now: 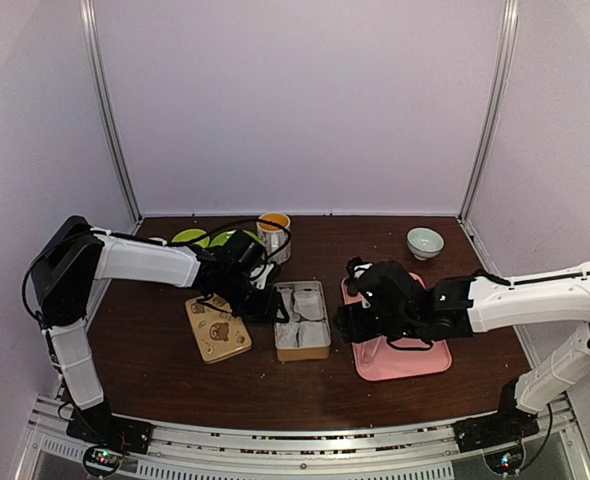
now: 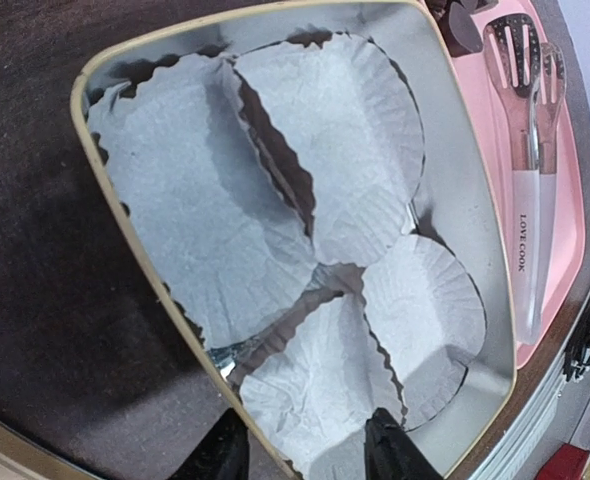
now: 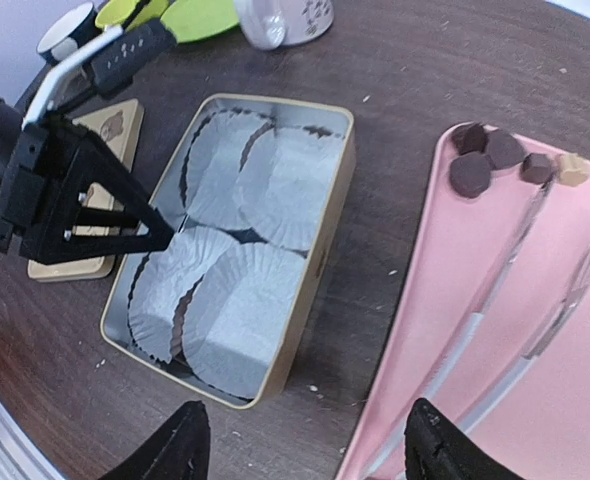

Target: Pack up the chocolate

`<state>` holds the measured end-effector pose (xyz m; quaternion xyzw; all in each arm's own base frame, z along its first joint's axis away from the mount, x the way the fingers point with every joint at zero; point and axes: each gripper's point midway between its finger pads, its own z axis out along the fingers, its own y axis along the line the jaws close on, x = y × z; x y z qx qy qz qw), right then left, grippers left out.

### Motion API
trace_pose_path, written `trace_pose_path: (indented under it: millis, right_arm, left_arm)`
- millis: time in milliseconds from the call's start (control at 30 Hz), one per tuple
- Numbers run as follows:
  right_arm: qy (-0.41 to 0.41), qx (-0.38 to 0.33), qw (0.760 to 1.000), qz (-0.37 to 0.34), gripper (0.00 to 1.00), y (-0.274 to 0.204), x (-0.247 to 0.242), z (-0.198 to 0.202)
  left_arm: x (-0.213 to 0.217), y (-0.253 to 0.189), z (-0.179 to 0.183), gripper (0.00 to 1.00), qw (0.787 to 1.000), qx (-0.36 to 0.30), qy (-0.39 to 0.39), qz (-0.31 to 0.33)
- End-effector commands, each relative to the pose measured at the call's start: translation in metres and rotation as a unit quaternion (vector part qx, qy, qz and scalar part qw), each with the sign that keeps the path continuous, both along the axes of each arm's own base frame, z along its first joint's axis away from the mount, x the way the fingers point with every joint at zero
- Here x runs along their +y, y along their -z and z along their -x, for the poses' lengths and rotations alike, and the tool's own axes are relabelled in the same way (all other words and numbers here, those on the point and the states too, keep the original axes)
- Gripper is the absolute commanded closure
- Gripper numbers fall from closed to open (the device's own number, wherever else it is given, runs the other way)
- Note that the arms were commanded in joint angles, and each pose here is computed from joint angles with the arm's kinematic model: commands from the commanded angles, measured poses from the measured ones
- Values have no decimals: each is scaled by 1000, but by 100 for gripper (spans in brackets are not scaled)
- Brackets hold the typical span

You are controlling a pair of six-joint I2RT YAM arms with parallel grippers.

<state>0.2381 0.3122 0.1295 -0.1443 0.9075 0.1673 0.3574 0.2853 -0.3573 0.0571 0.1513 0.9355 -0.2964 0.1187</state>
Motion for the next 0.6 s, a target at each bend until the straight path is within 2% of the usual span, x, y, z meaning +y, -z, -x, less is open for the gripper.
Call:
trace_pose_path:
  millis: [0,100,233,267,567]
  right_arm:
    - [69,-67,995,-16,32,-28,-37,-17]
    - [88,-79,993,-14,24,-31,-55,-18]
    - [113,-49,992,4,3,-13,-75,-23]
    - [114,-38,993,5,0,-7,-78,-23]
    - [164,-17,986,13,0,15,-106,-26]
  left_arm:
    - [-17,-6,-3,59,1000,-8,21,8]
    - [-18,-11,-6,59,1000,-22,19,-6]
    - [-15,-38,-12,59,998,-64,8,5]
    - [-14,-50,-12,58,996,-83,7,15]
    - [47,-130,-8,55,972,-225,-58,17]
